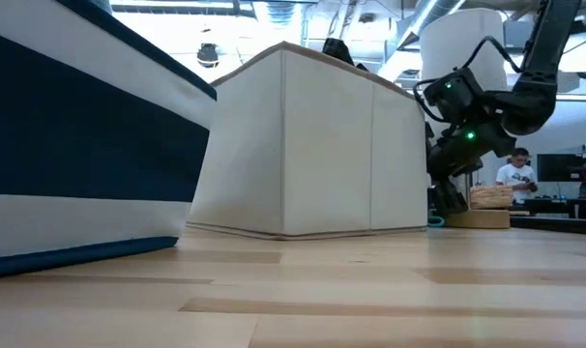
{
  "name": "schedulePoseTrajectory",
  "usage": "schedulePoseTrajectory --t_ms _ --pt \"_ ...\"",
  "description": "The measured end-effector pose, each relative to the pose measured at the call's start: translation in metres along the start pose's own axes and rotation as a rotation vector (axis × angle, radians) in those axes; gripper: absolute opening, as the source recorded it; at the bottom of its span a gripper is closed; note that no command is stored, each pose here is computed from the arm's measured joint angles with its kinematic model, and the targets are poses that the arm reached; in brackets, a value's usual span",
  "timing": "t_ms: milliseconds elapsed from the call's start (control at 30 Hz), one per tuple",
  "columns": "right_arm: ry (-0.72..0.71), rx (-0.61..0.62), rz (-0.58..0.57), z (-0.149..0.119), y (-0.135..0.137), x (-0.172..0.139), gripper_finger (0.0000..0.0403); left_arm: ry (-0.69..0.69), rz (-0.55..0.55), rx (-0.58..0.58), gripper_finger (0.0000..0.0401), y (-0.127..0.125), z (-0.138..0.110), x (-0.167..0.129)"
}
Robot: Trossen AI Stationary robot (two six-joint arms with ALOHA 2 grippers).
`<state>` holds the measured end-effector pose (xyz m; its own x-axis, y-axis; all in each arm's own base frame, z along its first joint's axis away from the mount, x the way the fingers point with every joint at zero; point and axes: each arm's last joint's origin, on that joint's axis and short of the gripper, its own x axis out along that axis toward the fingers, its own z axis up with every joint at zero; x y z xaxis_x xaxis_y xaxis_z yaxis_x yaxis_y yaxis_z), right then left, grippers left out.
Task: Sort clothes
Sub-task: Put the light blue shorts into the blue-white laundry organizer
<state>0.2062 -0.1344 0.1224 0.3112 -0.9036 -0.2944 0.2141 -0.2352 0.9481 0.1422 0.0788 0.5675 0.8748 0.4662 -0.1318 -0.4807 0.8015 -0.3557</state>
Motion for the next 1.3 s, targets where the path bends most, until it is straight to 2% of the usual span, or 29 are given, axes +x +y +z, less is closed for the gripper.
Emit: schedulePoseTrajectory --t_ms 200,333,433,633,667,900,1300 --pt "0.018 0.019 -0.109 0.001 -0.008 0.003 0.0298 0.000 0.000 -0.001 0.0263 0.000 0.000 0.000" --pt "0.025 0.027 -0.155 0.004 -0.014 0.005 0.0260 0.001 0.000 -0.001 0.0263 0.000 0.000 0.000" --pt "0.057 0.022 -0.180 0.004 -0.016 0.008 0.0198 0.001 0.000 -0.002 0.0263 0.000 0.000 0.000" --pt "0.078 0.014 -0.186 0.001 -0.019 0.007 0.0031 0.009 0.004 -0.009 0.0263 0.000 -0.001 0.000" --pt "0.083 0.003 -0.187 0.000 -0.019 0.007 0.0018 0.009 0.004 -0.009 0.0263 0.000 -0.001 0.000" --pt "0.136 -0.033 -0.188 -0.009 -0.020 0.000 0.0004 0.009 0.003 -0.010 0.0263 0.000 -0.001 0.000" --pt "0.131 -0.034 -0.158 -0.045 -0.034 -0.044 0.0001 0.009 0.003 -0.022 0.0263 0.000 -0.001 0.000"
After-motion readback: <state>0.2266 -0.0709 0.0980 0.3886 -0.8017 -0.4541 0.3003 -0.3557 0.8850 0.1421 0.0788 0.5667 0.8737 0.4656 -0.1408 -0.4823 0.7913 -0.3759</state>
